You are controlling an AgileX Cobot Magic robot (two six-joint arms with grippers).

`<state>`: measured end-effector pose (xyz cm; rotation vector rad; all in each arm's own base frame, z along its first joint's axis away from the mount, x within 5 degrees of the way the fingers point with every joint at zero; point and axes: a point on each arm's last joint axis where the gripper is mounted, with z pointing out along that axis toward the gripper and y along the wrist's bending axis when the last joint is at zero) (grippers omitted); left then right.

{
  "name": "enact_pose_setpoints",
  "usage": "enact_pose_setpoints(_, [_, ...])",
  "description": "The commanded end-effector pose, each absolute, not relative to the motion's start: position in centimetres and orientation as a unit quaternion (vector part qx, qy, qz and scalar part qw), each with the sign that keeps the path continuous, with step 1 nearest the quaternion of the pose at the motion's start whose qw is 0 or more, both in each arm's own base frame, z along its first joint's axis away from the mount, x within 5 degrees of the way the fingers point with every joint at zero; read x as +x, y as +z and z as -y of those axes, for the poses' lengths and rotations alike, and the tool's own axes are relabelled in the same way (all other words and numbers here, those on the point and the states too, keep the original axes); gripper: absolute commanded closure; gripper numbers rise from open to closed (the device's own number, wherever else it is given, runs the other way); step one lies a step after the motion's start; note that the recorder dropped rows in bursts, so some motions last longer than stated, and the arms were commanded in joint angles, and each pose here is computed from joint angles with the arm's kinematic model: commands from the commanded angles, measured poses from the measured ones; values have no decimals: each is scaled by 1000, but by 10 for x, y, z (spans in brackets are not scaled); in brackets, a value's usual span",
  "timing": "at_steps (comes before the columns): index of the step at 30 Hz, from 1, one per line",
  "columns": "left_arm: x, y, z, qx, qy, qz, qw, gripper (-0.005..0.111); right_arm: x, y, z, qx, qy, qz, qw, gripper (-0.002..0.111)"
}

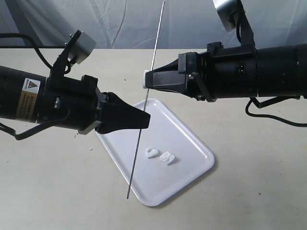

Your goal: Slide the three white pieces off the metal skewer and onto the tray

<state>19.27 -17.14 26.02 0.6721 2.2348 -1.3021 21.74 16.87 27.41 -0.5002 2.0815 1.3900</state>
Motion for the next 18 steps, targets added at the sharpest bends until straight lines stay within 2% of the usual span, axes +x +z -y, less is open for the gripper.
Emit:
enact_pose_setpoints(1, [194,262,172,245,-476,-811,236,107,221,270,-169,-178,518,-785,290,80])
enact_pose_setpoints(3, [194,262,172,245,-476,-811,236,107,221,270,-168,-177,515,-786,291,83])
enact_pose_setpoints(8, [193,262,172,249,-473,-812,235,107,222,270,-168,-174,514,-787,293,107])
enact_pose_setpoints(18, [189,262,173,259,-483,-806,221,107,225,272,-168,-160,518,-782,309,109])
